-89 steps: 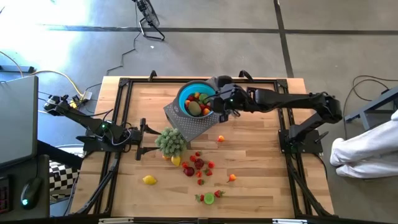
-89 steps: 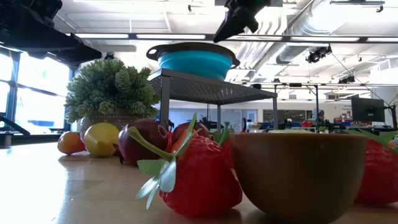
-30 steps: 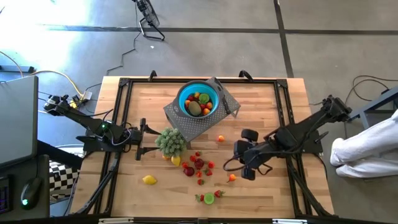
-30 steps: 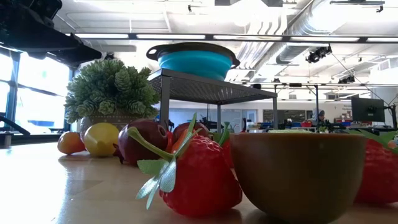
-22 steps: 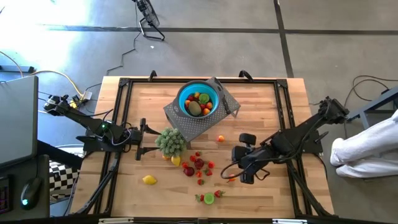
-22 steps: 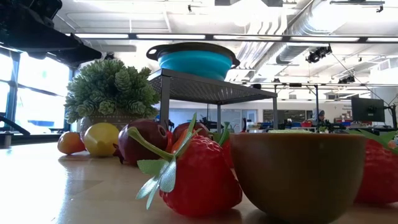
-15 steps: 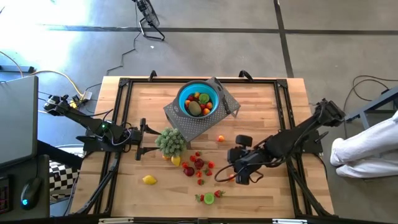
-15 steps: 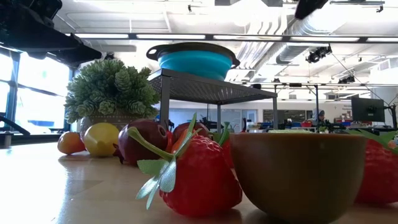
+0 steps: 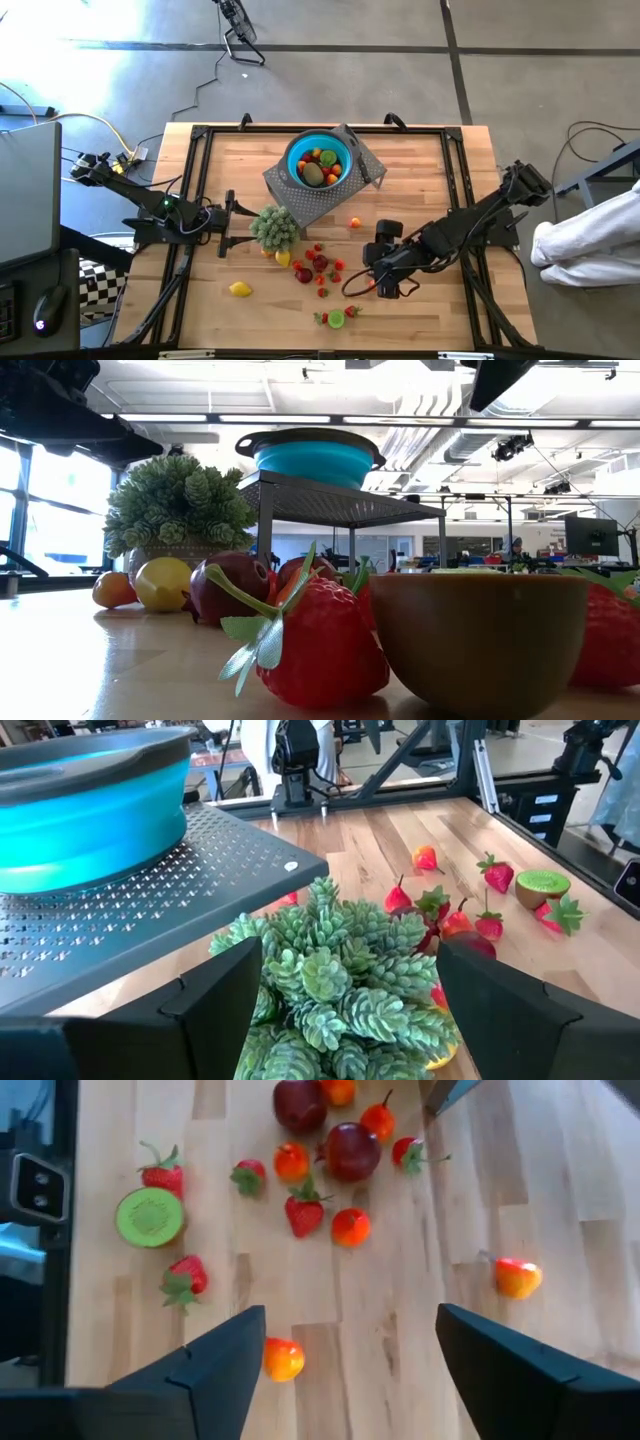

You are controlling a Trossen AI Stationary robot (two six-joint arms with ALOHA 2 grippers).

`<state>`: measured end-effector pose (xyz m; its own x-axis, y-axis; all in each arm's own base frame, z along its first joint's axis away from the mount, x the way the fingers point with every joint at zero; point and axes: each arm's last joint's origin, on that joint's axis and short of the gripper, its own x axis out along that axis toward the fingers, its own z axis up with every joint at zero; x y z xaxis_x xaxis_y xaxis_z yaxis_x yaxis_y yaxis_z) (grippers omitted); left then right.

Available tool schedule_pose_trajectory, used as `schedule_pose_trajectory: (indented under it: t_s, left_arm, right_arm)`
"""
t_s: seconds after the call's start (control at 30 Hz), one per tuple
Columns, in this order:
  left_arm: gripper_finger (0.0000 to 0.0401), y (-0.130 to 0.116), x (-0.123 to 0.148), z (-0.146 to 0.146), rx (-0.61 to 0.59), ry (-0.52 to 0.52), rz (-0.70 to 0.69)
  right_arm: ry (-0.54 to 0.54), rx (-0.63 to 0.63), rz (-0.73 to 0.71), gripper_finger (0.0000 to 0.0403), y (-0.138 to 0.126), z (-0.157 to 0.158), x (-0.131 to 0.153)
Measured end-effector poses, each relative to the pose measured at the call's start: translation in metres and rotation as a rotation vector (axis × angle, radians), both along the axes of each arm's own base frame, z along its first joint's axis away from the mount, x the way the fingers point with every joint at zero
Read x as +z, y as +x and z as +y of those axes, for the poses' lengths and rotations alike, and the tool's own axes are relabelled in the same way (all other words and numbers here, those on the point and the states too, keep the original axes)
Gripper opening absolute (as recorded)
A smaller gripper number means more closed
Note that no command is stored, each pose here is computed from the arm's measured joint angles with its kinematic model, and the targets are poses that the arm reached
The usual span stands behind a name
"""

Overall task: Pick & Place Fruit
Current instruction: Put the pear into the blue strainer bowl on the shelf

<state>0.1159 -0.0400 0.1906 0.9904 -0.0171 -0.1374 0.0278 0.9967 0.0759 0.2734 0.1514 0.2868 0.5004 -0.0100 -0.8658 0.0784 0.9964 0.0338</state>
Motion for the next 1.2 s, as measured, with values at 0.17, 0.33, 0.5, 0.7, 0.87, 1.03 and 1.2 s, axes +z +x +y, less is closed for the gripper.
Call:
schedule_pose_trajectory:
  t_s: [0.17, 0.33, 0.5, 0.7, 0.87, 1.03, 1.2]
  left_arm:
    - [0.0294, -0.001, -0.004, 0.0, 0.0, 0.013, 0.037]
    - [0.0294, -0.001, -0.007, 0.001, 0.011, -0.028, 0.072]
    - [0.0294, -0.002, -0.009, 0.001, 0.013, -0.034, 0.089]
    - [0.0294, -0.002, -0.009, 0.001, 0.014, -0.034, 0.089]
    - [0.0294, -0.002, -0.009, 0.001, 0.014, -0.034, 0.089]
    - [0.0294, -0.002, -0.009, 0.001, 0.014, -0.034, 0.089]
    - [0.0294, -0.002, -0.009, 0.001, 0.014, -0.035, 0.089]
  right_arm:
    - [-0.006, 0.016, 0.041, 0.0272, 0.002, 0.003, -0.009]
    - [-0.017, 0.041, 0.141, 0.0266, 0.005, 0.008, -0.035]
    - [-0.021, 0.051, 0.226, 0.0265, 0.008, 0.011, -0.06]
    - [0.006, 0.071, 0.291, 0.0265, 0.019, 0.019, -0.085]
    - [0.03, 0.084, 0.355, 0.0265, 0.024, 0.024, -0.105]
    - [0.046, 0.091, 0.374, 0.0265, 0.027, 0.027, -0.113]
    - [0.047, 0.098, 0.357, 0.0265, 0.029, 0.028, -0.115]
